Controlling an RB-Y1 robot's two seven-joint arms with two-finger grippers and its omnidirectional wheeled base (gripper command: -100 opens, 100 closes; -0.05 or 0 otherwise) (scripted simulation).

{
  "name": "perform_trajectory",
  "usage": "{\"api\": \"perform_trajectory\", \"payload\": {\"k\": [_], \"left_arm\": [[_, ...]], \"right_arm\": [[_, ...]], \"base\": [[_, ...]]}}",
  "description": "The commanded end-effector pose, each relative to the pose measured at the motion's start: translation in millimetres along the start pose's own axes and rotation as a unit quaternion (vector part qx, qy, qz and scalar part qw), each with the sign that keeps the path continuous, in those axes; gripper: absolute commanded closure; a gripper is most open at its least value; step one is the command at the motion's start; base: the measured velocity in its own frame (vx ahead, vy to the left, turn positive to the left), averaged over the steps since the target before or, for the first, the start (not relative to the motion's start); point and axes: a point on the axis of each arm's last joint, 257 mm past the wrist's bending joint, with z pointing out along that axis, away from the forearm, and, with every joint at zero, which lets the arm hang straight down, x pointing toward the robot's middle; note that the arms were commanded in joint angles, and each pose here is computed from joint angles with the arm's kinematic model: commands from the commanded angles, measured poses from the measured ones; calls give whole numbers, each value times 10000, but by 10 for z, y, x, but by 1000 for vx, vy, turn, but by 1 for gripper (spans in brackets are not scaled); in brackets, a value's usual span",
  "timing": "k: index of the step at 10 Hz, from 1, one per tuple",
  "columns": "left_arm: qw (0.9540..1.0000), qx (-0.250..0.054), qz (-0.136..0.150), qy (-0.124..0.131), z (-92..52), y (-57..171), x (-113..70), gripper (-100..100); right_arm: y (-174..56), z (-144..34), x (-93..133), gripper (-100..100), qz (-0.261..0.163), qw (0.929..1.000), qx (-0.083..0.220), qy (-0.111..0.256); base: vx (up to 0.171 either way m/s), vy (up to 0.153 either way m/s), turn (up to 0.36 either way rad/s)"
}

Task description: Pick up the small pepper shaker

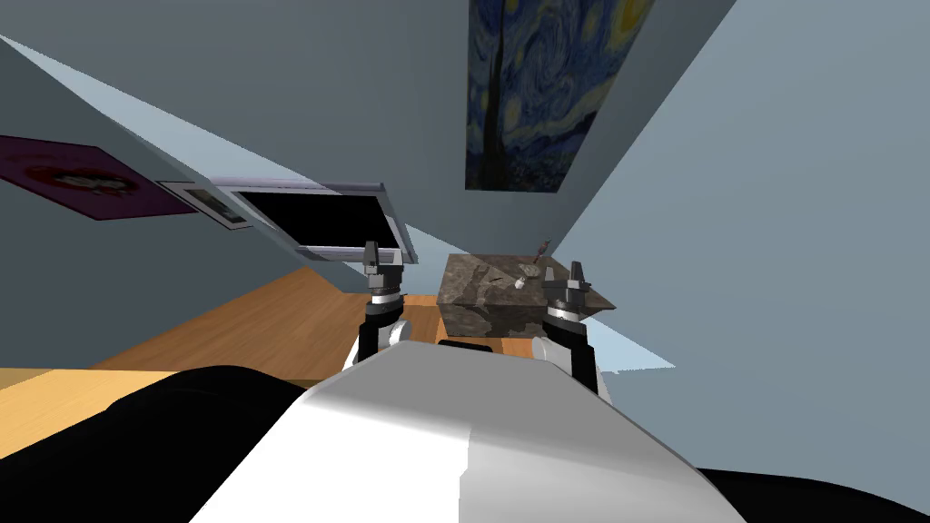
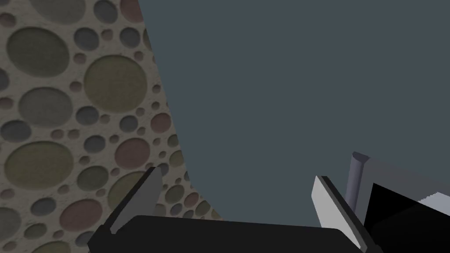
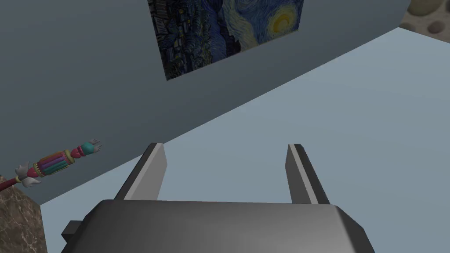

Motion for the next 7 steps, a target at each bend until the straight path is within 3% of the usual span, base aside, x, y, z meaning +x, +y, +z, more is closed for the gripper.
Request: {"api": "perform_trajectory", "payload": {"k": [1, 4, 7], "left_arm": [[10000, 0, 0, 0, 0, 0, 0, 0], [10000, 0, 0, 0, 0, 0, 0, 0], [10000, 0, 0, 0, 0, 0, 0, 0]], "right_arm": [[-55, -18, 29, -100, -120, 9998, 92, 128], [-261, -104, 88, -100, -498, 9968, 411, 463], [-569, -272, 117, -100, -1011, 9874, 868, 849]], "base": [[-1, 6, 17], [-4, 17, 24], [-13, 24, 32]]}}
